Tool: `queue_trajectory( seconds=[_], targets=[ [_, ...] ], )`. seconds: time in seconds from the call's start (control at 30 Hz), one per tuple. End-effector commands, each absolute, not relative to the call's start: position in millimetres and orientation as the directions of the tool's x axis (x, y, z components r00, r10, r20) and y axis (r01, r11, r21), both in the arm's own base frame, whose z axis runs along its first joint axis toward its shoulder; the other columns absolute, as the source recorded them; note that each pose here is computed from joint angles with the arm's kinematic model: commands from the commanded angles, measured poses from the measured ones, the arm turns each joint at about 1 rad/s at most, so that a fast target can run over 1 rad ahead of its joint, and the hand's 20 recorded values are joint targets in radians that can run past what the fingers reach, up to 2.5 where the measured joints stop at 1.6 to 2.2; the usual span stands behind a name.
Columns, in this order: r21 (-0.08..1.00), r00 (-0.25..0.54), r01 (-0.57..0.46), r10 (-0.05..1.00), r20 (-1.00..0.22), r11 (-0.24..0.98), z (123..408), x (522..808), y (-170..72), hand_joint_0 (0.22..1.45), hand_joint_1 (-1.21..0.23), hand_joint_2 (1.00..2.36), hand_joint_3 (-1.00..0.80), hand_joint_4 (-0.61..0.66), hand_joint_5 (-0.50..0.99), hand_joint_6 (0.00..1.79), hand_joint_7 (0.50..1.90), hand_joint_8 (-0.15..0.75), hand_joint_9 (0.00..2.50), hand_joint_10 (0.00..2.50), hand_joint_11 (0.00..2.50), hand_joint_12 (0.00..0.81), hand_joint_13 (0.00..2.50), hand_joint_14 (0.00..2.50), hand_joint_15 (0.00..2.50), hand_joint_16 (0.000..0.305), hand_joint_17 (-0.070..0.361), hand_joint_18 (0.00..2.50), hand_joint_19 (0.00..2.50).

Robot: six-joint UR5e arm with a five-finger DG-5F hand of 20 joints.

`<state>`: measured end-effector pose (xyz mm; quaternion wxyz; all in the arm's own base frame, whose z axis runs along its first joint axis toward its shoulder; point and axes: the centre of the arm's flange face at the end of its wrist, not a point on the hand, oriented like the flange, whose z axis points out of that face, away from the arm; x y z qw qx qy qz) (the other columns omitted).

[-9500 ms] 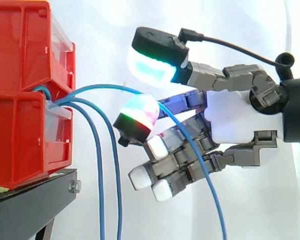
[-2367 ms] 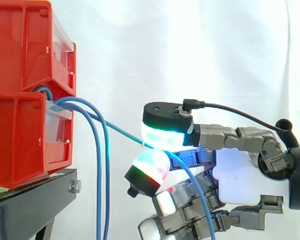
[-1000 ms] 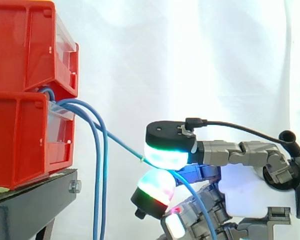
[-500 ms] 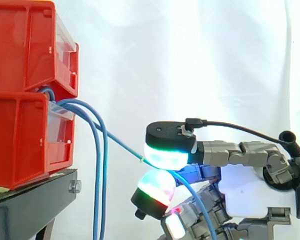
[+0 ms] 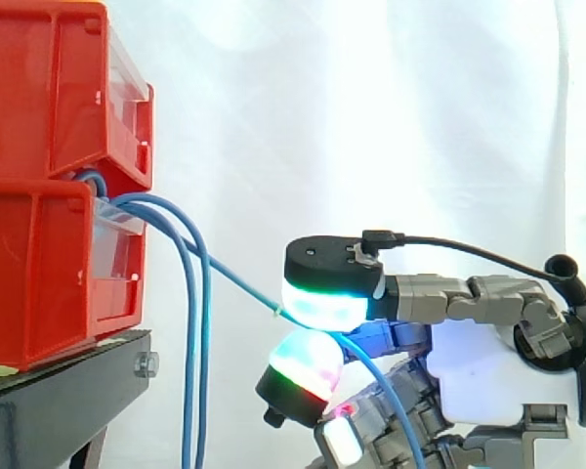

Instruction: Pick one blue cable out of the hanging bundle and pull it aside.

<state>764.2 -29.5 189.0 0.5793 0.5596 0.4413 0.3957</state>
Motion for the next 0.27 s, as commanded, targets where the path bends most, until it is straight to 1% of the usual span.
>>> queue_trajectory(
  seconds=[0.0, 0.23],
  targets=[
    [0.997, 0.299, 0.037, 0.952, -0.069, 0.061, 188.0, 764.1, -30.7, 0.54, -0.64, 1.38, 0.12, 0.13, -0.1, 0.9, 1.58, 0.394, 1.14, 0.01, 0.63, 0.464, 0.97, 0.02, 0.67, 0.067, 0.152, 0.84, 0.62],
    [0.998, 0.297, 0.036, 0.952, -0.069, 0.061, 189.2, 764.1, -29.5, 0.54, -0.64, 1.38, 0.12, 0.12, -0.1, 0.9, 1.57, 0.395, 1.14, 0.01, 0.64, 0.466, 0.97, 0.02, 0.66, 0.067, 0.152, 0.85, 0.62]
  ],
)
